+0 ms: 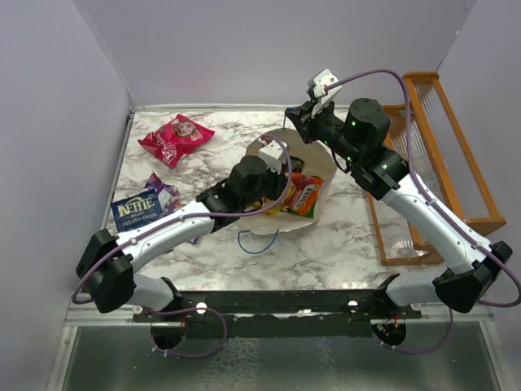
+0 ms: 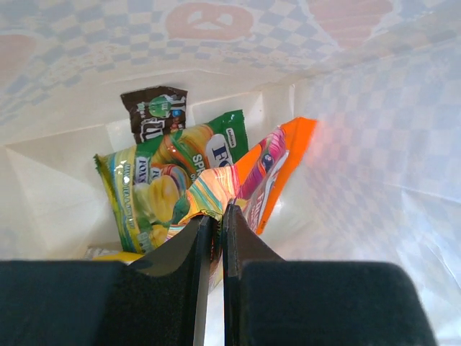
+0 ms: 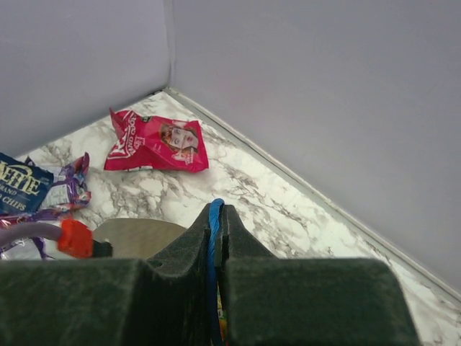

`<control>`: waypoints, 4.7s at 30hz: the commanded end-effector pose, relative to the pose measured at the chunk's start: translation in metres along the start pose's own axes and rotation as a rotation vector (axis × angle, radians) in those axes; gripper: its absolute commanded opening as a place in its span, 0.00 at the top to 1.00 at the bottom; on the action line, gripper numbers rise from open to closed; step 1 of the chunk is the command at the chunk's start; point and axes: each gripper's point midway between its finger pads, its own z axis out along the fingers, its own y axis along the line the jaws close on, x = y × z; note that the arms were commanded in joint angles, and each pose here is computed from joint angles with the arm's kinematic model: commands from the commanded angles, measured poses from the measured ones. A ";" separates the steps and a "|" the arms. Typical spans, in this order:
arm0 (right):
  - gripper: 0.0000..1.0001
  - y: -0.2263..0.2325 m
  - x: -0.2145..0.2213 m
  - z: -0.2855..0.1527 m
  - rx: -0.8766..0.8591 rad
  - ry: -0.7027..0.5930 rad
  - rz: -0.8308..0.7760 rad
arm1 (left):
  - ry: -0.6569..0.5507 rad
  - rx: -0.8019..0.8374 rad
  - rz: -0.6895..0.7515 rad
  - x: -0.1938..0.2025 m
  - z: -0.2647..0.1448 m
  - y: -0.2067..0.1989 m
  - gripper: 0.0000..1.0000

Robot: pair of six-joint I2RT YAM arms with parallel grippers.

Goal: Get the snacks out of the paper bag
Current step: Adjust the paper bag at the center of the board, then place the snack at the center of the board, then adjust the paper bag at the center of the board, then take out the snack from the paper bag.

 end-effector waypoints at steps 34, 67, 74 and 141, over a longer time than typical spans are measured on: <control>0.98 -0.073 -0.005 -0.059 0.469 -0.056 0.060 | -0.619 -0.401 0.048 -0.242 -0.269 0.060 1.00; 0.98 -0.040 -0.031 -0.056 0.254 -0.134 0.035 | -0.031 -0.818 -0.472 0.011 -0.132 0.286 1.00; 0.98 -0.010 -0.042 -0.035 0.070 -0.177 -0.009 | 0.008 -0.799 -0.648 0.042 -0.122 0.320 1.00; 0.98 0.012 -0.014 -0.009 -0.203 -0.165 -0.209 | -0.173 0.224 -0.478 -0.084 -0.140 0.011 0.43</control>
